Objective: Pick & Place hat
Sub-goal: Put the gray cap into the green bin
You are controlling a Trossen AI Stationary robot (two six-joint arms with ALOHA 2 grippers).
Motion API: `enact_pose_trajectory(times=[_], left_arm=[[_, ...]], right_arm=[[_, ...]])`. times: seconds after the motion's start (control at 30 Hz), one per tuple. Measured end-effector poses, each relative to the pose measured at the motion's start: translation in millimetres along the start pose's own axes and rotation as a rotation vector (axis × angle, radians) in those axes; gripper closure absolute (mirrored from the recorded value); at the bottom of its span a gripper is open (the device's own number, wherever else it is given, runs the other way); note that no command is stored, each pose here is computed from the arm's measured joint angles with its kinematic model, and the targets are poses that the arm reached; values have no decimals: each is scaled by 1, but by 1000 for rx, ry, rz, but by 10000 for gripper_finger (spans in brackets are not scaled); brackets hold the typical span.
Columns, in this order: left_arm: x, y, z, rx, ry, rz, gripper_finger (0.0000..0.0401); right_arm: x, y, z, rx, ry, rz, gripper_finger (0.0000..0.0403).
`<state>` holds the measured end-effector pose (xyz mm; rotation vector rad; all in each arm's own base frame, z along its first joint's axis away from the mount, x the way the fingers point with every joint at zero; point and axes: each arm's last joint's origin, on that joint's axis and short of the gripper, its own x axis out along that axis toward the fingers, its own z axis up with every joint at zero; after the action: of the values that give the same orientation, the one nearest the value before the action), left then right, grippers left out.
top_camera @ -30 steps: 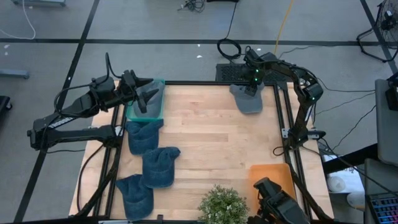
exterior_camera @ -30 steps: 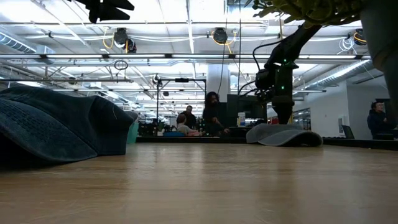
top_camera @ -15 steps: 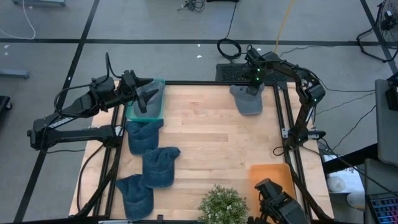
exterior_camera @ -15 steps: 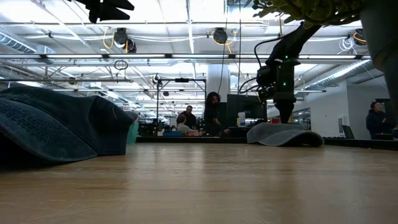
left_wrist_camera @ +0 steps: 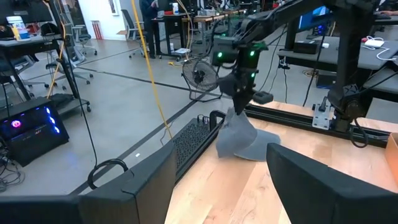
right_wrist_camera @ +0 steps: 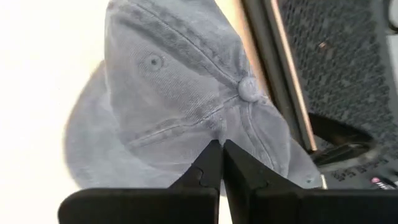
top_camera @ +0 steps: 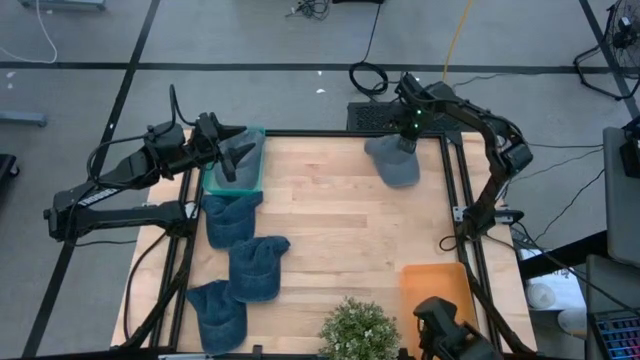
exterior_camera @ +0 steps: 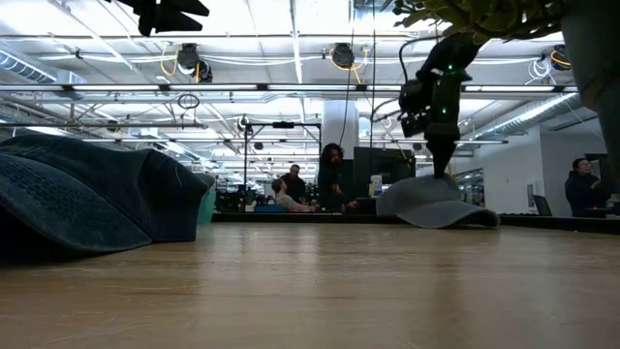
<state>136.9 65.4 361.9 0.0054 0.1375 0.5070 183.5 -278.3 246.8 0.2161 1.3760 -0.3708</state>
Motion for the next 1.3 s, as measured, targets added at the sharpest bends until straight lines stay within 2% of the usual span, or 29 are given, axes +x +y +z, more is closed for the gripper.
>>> enact_pose_trajectory(times=[0.33,0.5,0.83,1.3], left_arm=[[0,0,0,0,0,0,146],[0,0,0,0,0,0,146],[0,0,0,0,0,0,146],[0,0,0,0,0,0,146]], right_arm=[[-58,16,-17,79,-126,-73,403],[-70,26,-27,148,-163,1,403],[-59,54,-69,149,-182,-8,403],[-31,106,-126,279,-410,-7,403]])
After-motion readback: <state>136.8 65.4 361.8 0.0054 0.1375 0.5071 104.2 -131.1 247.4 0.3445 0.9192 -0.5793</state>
